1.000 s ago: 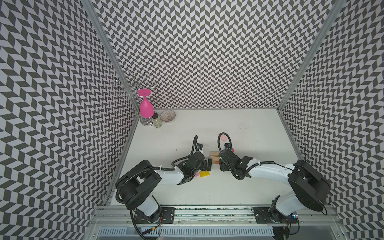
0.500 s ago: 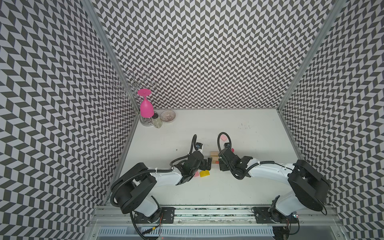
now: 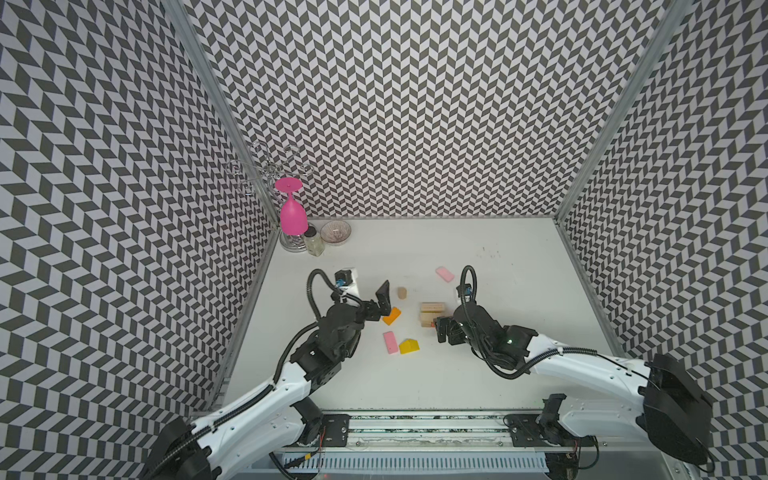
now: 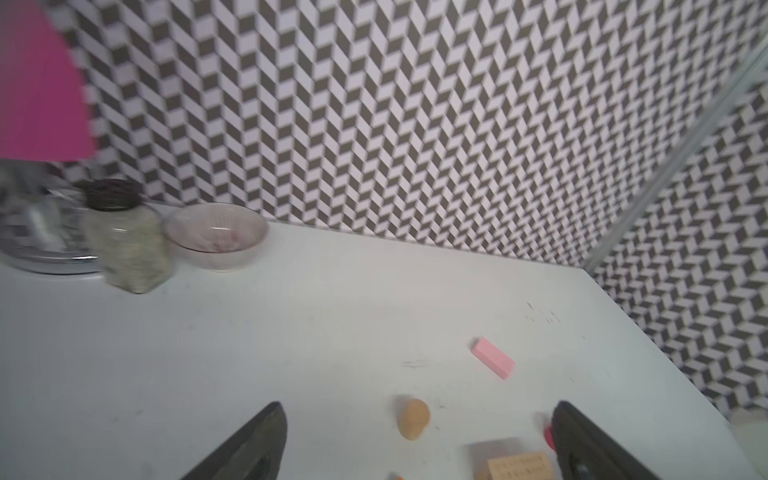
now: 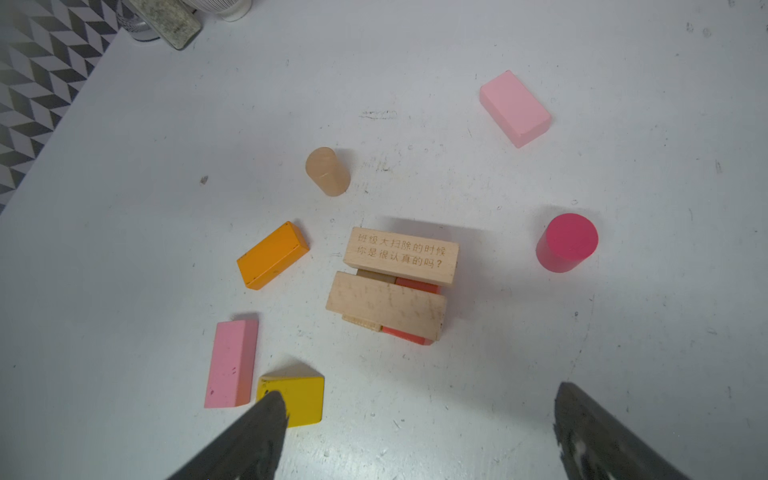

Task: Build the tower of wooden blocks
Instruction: 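Withdraw the left gripper toward the robot while the right gripper moves to the pink block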

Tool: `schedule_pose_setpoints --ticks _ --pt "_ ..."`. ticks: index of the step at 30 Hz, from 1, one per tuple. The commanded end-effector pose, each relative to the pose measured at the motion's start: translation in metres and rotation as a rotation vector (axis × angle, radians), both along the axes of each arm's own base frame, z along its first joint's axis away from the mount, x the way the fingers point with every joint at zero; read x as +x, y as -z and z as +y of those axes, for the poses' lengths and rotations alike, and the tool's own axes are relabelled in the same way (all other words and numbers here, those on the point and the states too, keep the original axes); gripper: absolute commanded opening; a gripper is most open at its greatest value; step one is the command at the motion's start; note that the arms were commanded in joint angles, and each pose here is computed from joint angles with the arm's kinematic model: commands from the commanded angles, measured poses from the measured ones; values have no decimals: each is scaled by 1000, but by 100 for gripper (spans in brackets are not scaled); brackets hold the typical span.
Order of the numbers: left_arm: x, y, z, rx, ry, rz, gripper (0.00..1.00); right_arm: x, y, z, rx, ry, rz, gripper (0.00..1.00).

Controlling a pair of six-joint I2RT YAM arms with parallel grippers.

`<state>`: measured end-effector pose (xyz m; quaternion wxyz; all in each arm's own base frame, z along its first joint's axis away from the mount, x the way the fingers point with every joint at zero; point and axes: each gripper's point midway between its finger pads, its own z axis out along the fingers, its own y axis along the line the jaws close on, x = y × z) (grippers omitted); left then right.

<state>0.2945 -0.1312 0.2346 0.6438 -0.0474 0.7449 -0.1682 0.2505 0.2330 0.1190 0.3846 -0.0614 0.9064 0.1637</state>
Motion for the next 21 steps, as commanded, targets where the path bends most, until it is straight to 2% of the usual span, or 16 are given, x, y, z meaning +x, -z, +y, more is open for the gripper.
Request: schedule_pose_setpoints --ticks 1,4,6,9,13,21 --pt "4 19 59 20 -224 -19 100 -1 -23 10 114 -37 -73 100" --pt "12 45 92 -5 -307 -1 100 6 -39 1 171 28 -144 99" --pt "26 62 106 -58 -330 88 100 20 -54 -6 192 71 -204 100" --pt "43 78 110 -57 -327 192 100 52 -65 -11 187 104 -220 100" --pt "52 86 103 -41 -301 237 100 99 -55 -15 106 138 -177 97" --pt "43 81 102 -59 -282 197 100 175 5 -28 -28 78 26 79"
